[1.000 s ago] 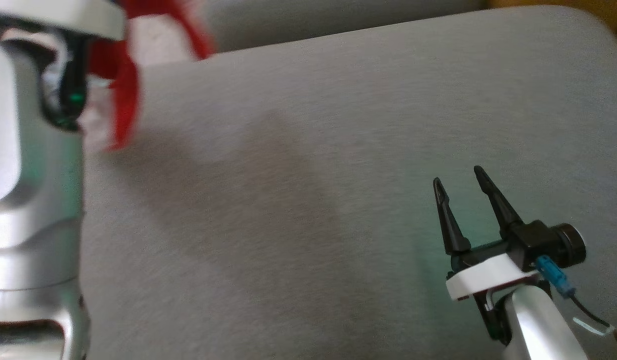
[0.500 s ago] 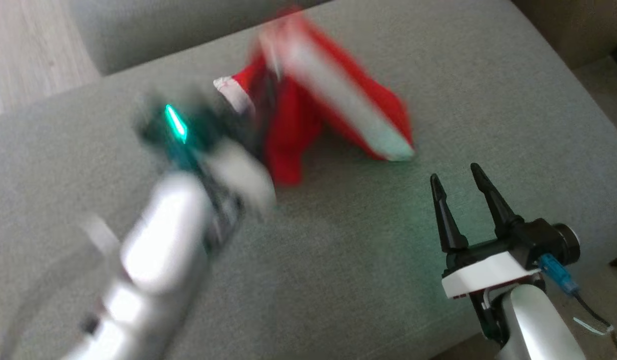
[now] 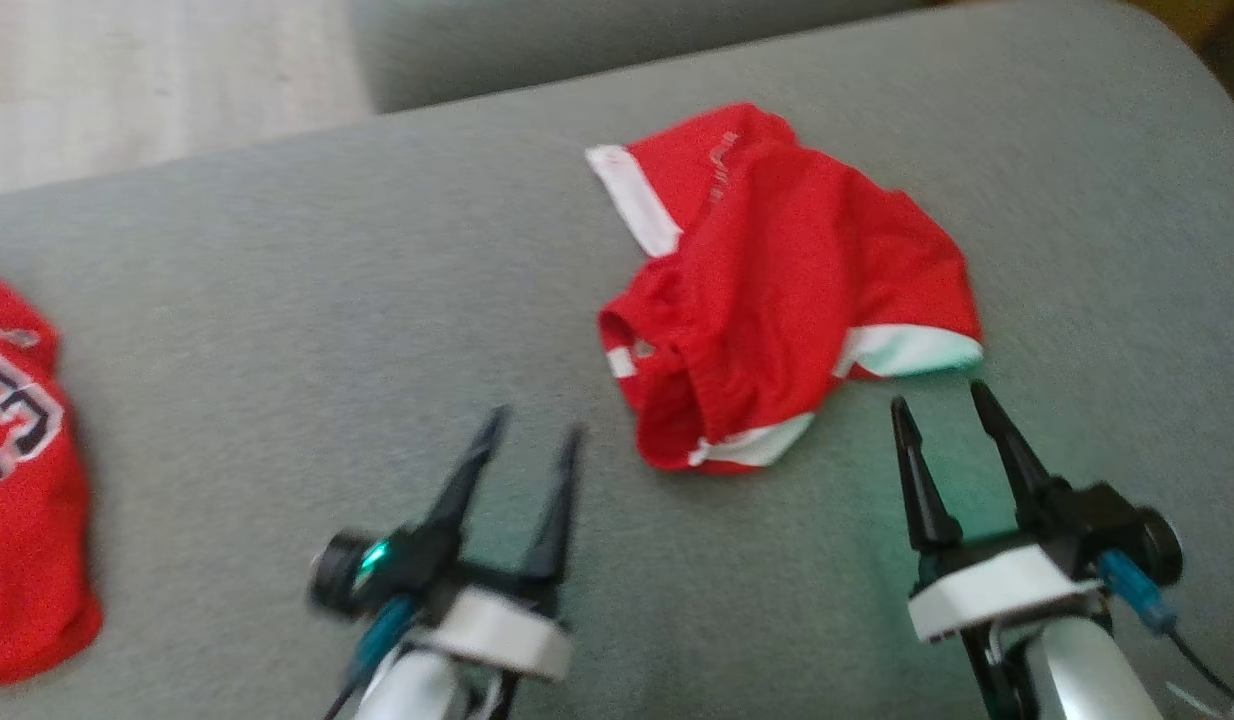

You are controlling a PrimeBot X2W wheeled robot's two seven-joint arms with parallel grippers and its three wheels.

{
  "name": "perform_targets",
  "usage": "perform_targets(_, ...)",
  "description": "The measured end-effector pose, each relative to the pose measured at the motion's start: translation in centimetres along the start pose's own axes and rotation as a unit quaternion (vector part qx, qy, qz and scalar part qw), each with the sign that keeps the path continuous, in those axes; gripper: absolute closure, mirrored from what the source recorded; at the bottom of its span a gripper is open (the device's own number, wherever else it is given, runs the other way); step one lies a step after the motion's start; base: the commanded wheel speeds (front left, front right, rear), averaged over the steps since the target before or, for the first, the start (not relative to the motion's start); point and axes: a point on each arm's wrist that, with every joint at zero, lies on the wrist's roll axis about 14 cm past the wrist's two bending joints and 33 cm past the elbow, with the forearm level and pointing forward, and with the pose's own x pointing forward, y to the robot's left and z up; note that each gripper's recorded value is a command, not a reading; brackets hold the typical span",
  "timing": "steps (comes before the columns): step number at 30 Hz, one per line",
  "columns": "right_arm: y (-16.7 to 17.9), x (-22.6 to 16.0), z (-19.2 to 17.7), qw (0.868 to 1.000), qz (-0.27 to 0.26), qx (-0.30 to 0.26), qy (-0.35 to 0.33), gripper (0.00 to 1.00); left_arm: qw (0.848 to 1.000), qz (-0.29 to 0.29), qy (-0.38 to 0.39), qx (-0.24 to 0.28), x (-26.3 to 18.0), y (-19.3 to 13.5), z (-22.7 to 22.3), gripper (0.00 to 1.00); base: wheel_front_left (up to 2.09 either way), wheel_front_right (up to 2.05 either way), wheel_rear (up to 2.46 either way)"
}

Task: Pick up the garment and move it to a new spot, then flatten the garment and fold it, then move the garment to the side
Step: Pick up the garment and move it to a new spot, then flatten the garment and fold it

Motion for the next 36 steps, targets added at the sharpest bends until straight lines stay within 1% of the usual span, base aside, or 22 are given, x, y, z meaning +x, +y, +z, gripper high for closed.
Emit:
perform_targets(3,0.9,-0.4,0.1,1.0,0.011,0.012,-0.003,0.0,0.997,0.073,-0.027,-0.004,-3.3,2.9,1.4,0.0,0.0,0.0,0.0)
perform_targets(6,1.9,-1.2,0.3,0.999,0.024,0.023,-0.008,0.0,0.99,0.127,-0.06,0.009,-6.3,4.9,3.3,0.0,0.0,0.0,0.0)
perform_targets(9,3.4,-2.0,0.6,0.998,0.042,0.042,-0.016,0.0,0.98,0.17,-0.097,0.042,-8.8,6.4,5.8,0.0,0.0,0.0,0.0)
perform_targets(10,3.9,-2.1,0.8,0.998,0.05,0.042,-0.019,0.0,0.976,0.183,-0.107,0.037,-9.5,6.8,6.3,0.0,0.0,0.0,0.0)
perform_targets(15,5.0,-2.6,1.6,0.996,0.067,0.041,-0.033,0.0,0.969,0.227,-0.098,0.022,-12.9,7.9,5.1,0.0,0.0,0.0,0.0)
perform_targets(23,5.5,-3.3,1.2,0.996,0.073,0.04,-0.027,0.0,0.965,0.241,-0.098,0.024,-13.7,8.4,5.1,0.0,0.0,0.0,0.0)
perform_targets(36,5.8,-3.4,1.1,0.996,0.078,0.036,-0.026,0.0,0.965,0.243,-0.094,0.024,-13.8,8.6,4.8,0.0,0.0,0.0,0.0)
